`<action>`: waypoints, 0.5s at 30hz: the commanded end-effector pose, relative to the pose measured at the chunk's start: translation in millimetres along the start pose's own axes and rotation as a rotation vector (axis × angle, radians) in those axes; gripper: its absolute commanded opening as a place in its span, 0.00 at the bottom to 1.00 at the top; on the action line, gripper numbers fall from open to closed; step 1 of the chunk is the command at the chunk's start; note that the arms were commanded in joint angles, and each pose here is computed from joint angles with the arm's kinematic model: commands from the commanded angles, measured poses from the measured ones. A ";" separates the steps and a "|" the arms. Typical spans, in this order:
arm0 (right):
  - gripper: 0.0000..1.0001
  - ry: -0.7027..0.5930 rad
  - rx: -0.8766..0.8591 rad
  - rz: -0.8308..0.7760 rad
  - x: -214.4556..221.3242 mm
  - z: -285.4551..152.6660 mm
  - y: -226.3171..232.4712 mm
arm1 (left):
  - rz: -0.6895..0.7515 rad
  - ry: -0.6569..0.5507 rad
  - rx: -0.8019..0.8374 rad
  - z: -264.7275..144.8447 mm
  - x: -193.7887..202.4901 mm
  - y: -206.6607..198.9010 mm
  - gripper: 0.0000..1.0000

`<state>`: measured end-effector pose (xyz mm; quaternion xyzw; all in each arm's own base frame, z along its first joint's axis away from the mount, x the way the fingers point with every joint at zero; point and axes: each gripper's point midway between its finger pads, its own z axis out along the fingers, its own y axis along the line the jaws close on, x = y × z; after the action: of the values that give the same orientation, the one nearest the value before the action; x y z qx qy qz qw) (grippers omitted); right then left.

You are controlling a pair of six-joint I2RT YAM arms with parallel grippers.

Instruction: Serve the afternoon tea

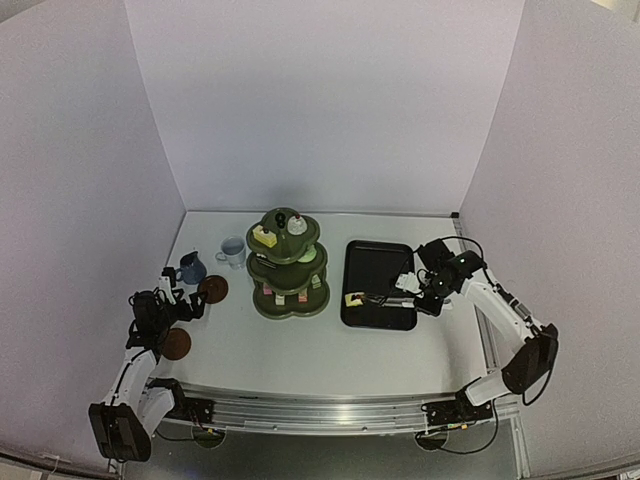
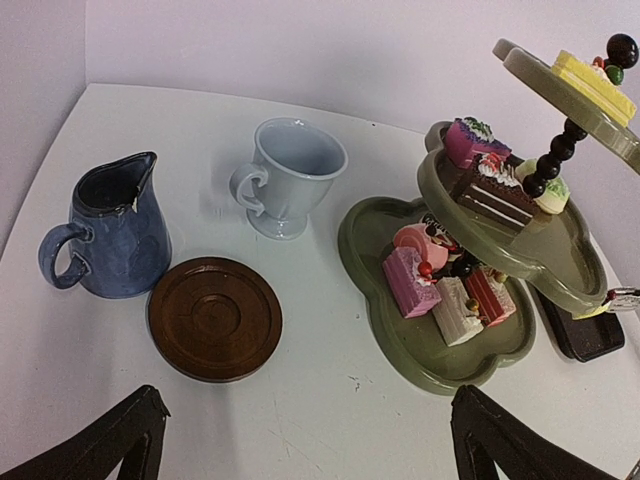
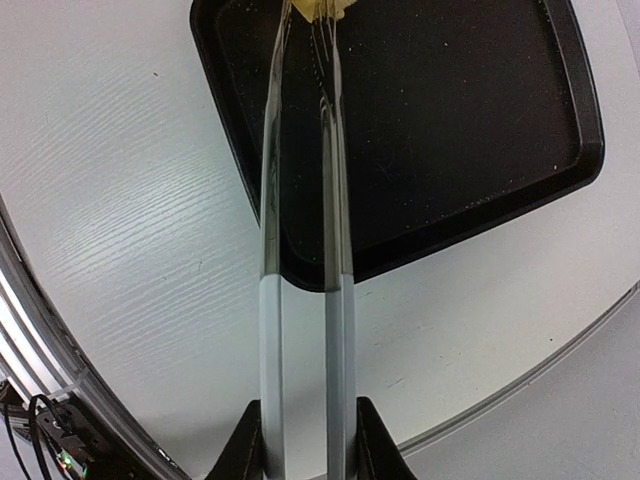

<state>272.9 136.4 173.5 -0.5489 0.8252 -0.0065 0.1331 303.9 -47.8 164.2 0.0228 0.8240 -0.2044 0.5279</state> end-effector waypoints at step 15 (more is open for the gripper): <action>0.00 -0.362 0.132 0.395 -56.8 -163.4 -31.8 | 0.030 -0.052 0.022 -5.0 -15.4 -6.5 1.00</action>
<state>296.7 147.6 306.6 -0.4105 0.8662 0.0148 0.2847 303.4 -48.0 167.1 0.0242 0.8213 -0.2043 0.5321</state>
